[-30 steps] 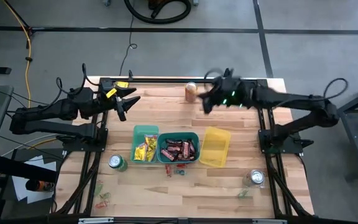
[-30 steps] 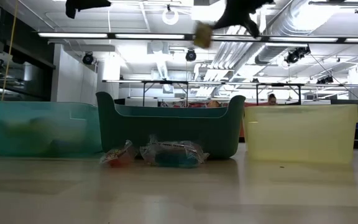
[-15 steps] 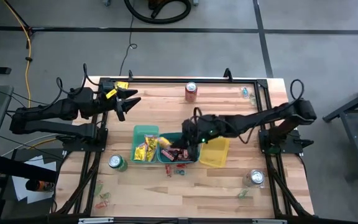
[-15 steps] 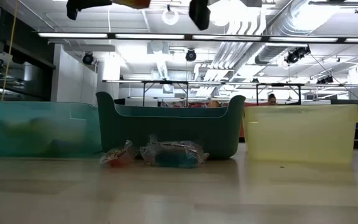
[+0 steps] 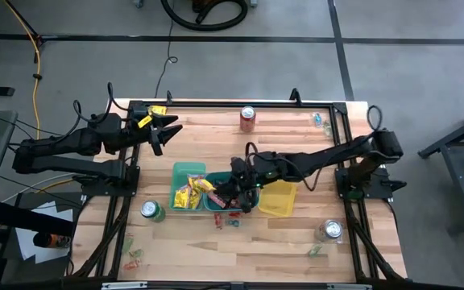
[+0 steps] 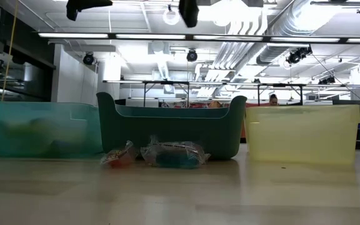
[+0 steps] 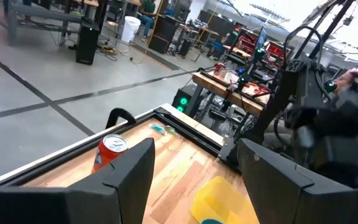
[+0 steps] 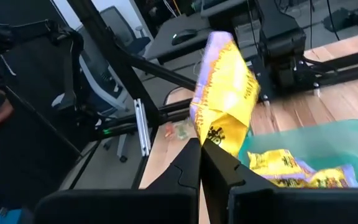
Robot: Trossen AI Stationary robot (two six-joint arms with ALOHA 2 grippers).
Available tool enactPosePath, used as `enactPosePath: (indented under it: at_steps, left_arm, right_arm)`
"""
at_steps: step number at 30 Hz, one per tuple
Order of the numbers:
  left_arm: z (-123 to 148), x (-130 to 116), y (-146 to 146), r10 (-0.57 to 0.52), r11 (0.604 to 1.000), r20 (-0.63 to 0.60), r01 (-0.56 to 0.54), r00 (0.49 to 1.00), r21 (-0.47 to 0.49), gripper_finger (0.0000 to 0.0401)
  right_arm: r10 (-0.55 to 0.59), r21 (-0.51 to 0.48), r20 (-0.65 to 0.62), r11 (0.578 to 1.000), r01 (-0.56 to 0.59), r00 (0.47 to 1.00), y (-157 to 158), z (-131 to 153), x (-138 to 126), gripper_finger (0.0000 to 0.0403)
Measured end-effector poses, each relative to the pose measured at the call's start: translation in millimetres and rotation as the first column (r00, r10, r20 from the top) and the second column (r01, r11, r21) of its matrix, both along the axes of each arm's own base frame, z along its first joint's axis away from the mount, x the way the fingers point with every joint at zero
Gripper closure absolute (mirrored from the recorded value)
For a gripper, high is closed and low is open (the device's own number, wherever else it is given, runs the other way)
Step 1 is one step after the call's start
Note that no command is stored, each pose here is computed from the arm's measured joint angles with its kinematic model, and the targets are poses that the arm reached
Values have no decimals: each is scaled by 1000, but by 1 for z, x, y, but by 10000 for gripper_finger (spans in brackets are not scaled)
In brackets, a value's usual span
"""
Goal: Sort candy
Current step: Put the yellow candy into the green bin
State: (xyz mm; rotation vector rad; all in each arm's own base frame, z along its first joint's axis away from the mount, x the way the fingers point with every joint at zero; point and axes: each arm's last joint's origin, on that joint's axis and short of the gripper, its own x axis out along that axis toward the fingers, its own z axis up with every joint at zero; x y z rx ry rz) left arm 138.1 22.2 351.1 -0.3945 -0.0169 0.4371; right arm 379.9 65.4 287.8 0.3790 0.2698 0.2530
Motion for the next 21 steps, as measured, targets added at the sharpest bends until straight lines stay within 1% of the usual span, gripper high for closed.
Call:
enactPosePath:
  at_steps: [5, 7, 12, 16, 19, 21]
  left_arm:
    - [0, 0, 0, 15, 1000, -1, -15, 1000, 1, 183]
    - [0, 0, 0, 15, 1000, -2, -15, 1000, 2, 183]
    - [0, 0, 0, 17, 1000, -2, -17, 1000, 2, 183]
    - [0, 0, 0, 18, 1000, -2, -18, 1000, 1, 183]
    - [0, 0, 1, 19, 1000, 0, -19, 1000, -3, 183]
    - [0, 0, 0, 18, 1000, 0, -18, 1000, -3, 183]
  right_arm:
    - [-13, -5, 62, 1000, 13, 998, 3, -29, 28, 403]
    - [-19, -5, 62, 1000, 20, 998, 3, -40, 44, 403]
    - [-30, -50, 35, 998, 32, 999, 0, -59, 80, 403]
    - [-48, -59, -27, 997, 46, 998, -6, -66, 99, 402]
    - [-46, -114, -52, 993, 39, 998, -9, -64, 108, 399]
    - [-40, -153, -68, 988, 29, 997, -11, -62, 111, 385]
